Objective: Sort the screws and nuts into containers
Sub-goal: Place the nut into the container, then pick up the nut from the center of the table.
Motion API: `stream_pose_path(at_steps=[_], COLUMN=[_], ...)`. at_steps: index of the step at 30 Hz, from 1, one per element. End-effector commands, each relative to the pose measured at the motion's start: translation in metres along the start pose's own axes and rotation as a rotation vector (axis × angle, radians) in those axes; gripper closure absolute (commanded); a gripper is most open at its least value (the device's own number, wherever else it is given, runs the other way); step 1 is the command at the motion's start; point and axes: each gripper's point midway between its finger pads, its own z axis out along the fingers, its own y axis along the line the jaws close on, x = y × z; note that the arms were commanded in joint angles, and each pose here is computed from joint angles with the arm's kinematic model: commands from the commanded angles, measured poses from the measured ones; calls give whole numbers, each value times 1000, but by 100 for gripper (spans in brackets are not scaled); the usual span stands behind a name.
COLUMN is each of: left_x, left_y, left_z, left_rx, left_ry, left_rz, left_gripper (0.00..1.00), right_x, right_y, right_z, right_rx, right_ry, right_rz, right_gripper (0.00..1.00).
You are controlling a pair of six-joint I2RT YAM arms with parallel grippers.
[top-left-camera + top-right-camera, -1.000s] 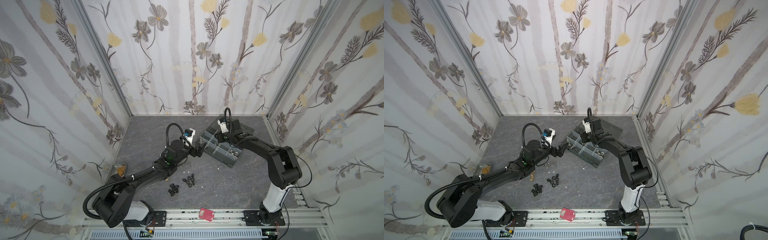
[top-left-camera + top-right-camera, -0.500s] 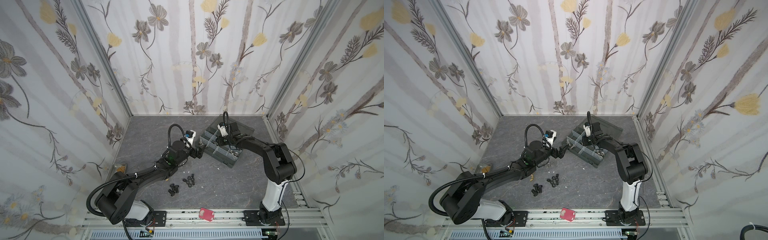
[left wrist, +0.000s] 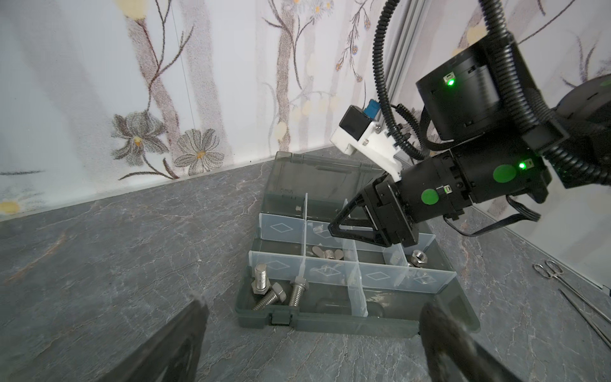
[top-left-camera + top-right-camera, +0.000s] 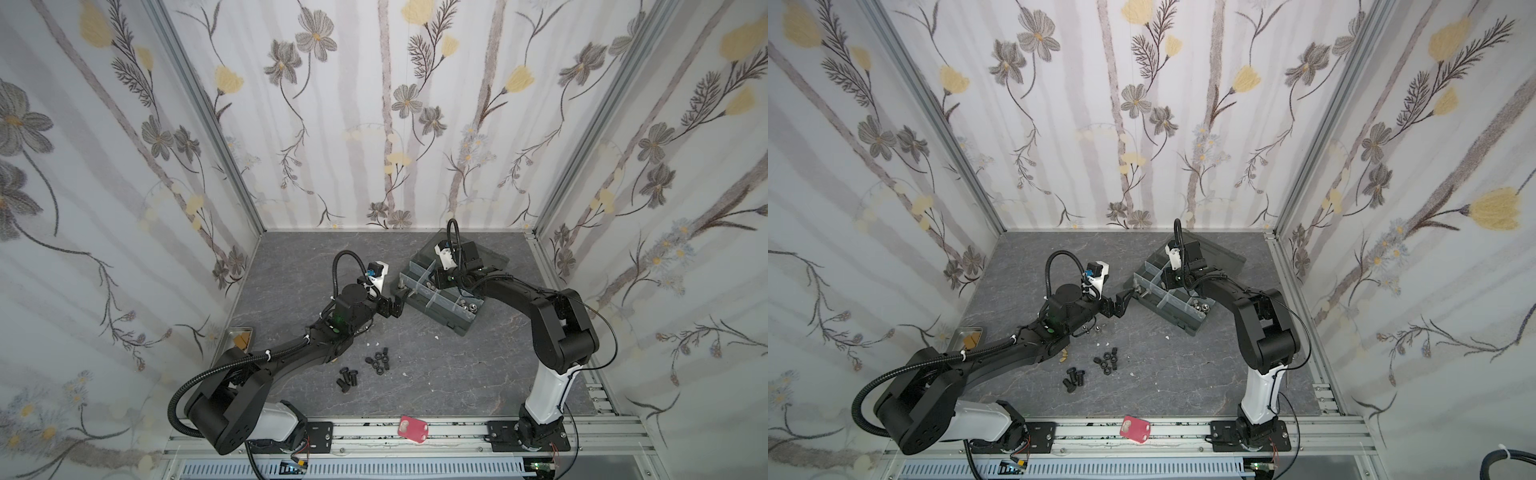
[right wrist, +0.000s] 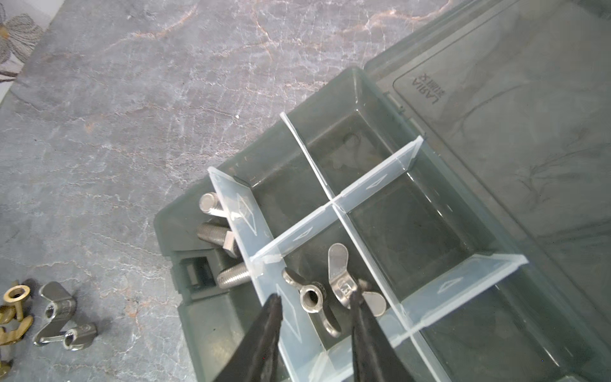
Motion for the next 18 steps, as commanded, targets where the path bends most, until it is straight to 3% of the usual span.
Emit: stream_pose_path(at_steps=[1, 7, 12, 18], left_x=[-19, -14, 8, 41], left_y=[4, 14, 24, 31], left_z=[-11, -38, -66, -107], left_rx=[-29, -78, -127, -152], left_ry=[-93, -109, -38, 19], left_rz=[0, 0, 10, -21], left_gripper=[0, 0, 0, 0], right_x=[-12, -13, 20, 51], right_y=[16, 76, 138, 161], right_z=[-10, -23, -17, 4], right_rx=[-40, -175, -285, -347], right_ry=[-48, -114, -62, -8], right_rz=[-40, -182, -395, -490], right_gripper=[64, 63, 60, 57])
